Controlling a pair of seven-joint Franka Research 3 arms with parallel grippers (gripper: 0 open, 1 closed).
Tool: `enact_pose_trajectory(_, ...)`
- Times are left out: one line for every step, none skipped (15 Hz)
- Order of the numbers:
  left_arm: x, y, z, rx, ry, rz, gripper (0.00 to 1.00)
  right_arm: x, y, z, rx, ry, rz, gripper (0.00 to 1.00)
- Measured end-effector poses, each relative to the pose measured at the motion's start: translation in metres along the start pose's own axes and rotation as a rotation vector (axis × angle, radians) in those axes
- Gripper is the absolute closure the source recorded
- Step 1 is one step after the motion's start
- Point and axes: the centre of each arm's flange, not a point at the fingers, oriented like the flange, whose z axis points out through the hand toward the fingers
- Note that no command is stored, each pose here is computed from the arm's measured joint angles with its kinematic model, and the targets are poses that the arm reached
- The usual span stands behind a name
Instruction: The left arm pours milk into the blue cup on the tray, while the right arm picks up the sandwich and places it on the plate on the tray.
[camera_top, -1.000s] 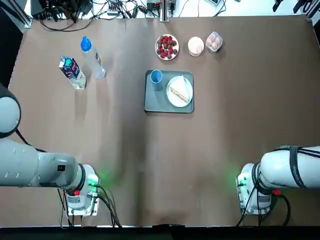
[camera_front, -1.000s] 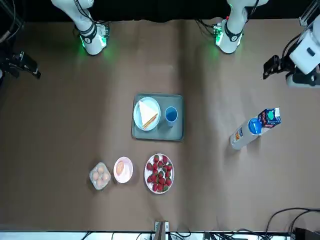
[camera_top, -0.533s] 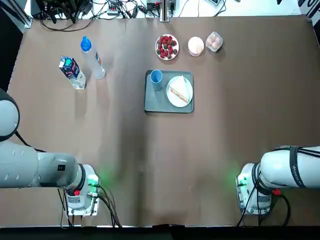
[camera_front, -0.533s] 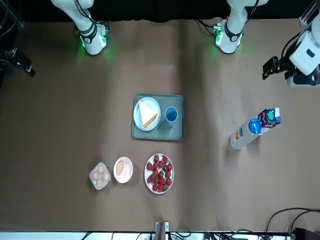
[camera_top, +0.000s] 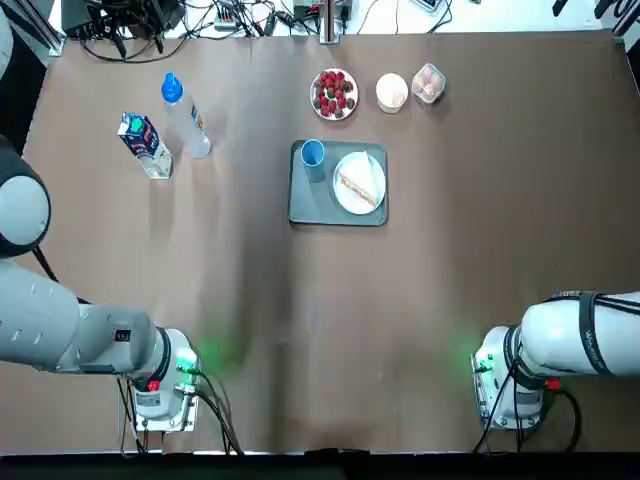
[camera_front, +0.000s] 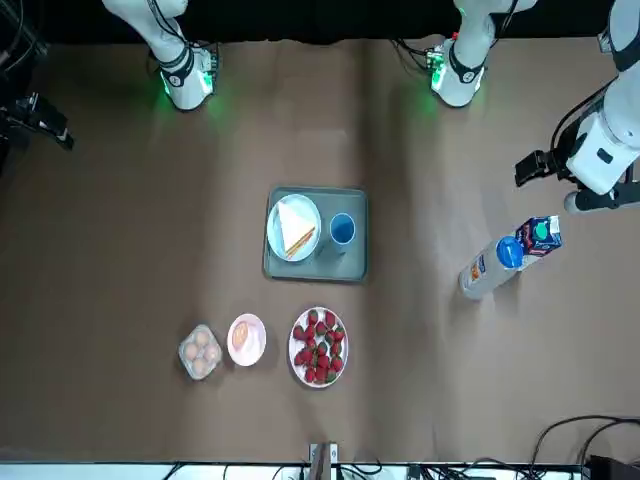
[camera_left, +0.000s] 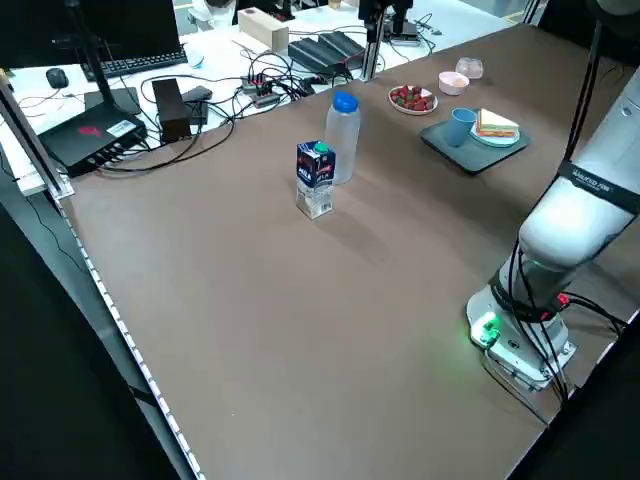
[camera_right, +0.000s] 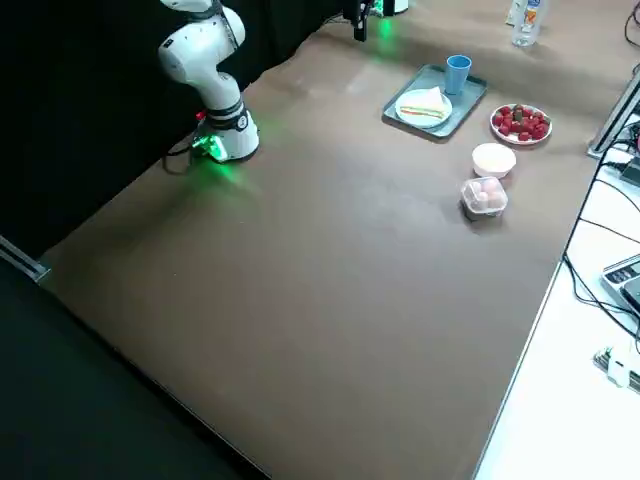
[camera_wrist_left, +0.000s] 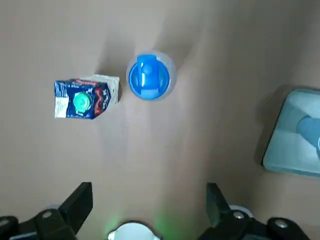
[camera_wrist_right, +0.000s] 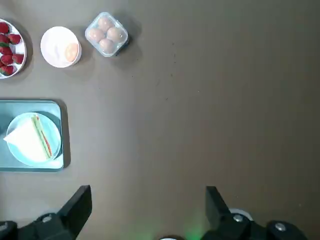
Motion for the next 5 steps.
enact_pose_trajectory(0.0028,0.0007,-0.0024,-0.002,0.008,0.001,0.0,-0.0001,-0.0002,0.0001,0.0,-0.001,-0.003,0.0)
enact_pose_trajectory(0.005,0.0014,-0.0046,-0.004,0.015,0.001,0.0,-0.0002,-0.0002,0.0003,0.0,-0.002,-0.004,0.0)
enact_pose_trajectory(0.0068,0.0023,-0.0065,-0.006,0.024,0.002,0.0,-0.0003,-0.0002,0.0005,0.0,-0.004,-0.006,0.0)
enact_pose_trajectory(0.0082,0.0032,-0.0082,-0.008,0.033,0.003,0.0,-0.0003,-0.0003,0.0012,0.0,-0.006,-0.007,0.0)
enact_pose_trajectory(0.0092,0.004,-0.0094,-0.01,0.041,0.005,0.0,-0.0002,-0.0004,0.0019,0.0,-0.007,-0.008,0.0)
